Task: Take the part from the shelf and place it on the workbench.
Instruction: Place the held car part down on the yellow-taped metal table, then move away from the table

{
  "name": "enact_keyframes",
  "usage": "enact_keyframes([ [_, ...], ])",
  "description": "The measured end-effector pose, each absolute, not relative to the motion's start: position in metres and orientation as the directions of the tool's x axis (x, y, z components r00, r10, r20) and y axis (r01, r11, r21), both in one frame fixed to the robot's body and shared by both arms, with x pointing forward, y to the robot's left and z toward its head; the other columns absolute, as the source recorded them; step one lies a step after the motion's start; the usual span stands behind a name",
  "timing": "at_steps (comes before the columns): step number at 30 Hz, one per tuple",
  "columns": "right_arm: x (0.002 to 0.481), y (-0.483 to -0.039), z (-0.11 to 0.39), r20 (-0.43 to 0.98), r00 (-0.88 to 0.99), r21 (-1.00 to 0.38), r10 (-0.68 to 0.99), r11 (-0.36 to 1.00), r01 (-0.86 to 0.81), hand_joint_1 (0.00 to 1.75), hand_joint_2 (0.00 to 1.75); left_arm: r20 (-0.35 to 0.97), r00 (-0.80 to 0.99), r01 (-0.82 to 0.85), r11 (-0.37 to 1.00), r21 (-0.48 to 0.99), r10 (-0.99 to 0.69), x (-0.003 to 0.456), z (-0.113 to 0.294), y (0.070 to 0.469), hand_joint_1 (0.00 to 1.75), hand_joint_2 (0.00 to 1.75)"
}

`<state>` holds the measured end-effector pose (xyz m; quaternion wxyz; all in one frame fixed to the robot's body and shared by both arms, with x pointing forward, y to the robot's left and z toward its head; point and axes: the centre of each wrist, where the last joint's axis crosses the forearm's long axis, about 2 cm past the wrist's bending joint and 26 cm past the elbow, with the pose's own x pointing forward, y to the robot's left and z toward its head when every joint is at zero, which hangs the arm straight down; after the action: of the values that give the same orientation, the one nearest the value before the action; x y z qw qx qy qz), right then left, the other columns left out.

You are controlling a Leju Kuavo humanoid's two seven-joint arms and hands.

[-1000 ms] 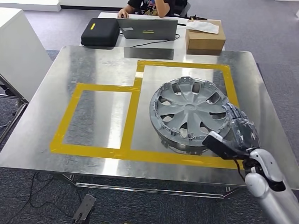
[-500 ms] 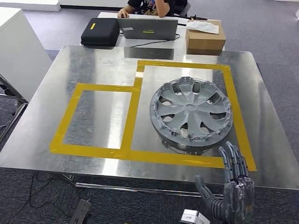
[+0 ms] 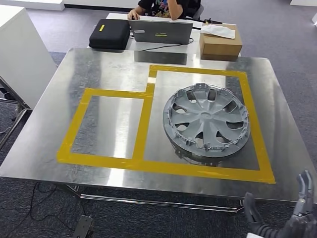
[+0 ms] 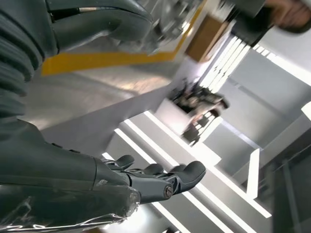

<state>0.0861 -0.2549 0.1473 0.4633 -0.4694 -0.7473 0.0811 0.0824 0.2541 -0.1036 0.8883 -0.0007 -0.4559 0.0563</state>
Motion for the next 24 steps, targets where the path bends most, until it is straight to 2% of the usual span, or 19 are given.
enact_keyframes([
  [6, 0.069, -0.328, 0.106, 0.728, 0.178, -0.532, 0.662, 0.383, 0.755, 0.0, 1.75, 0.808, 0.58, -0.097, 0.994, -0.052, 0.099, 0.081, -0.103, 0.245, 0.0, 0.0],
  [10, 0.051, -0.357, 0.074, 0.743, 0.333, -0.569, 0.581, 0.286, 0.771, 0.0, 1.75, 0.809, 0.579, -0.099, 0.993, -0.057, 0.104, 0.08, -0.103, 0.241, 0.0, 0.0],
  [15, 0.038, -0.364, 0.056, 0.735, 0.423, -0.608, 0.53, 0.239, 0.757, 0.0, 1.75, 0.81, 0.577, -0.107, 0.993, -0.057, 0.109, 0.079, -0.103, 0.239, 0.0, 0.0],
  [24, 0.032, -0.364, 0.046, 0.735, 0.468, -0.625, 0.49, 0.224, 0.748, 0.0, 1.75, 0.811, 0.575, -0.111, 0.992, -0.055, 0.109, 0.079, -0.103, 0.24, 0.0, 0.0],
])
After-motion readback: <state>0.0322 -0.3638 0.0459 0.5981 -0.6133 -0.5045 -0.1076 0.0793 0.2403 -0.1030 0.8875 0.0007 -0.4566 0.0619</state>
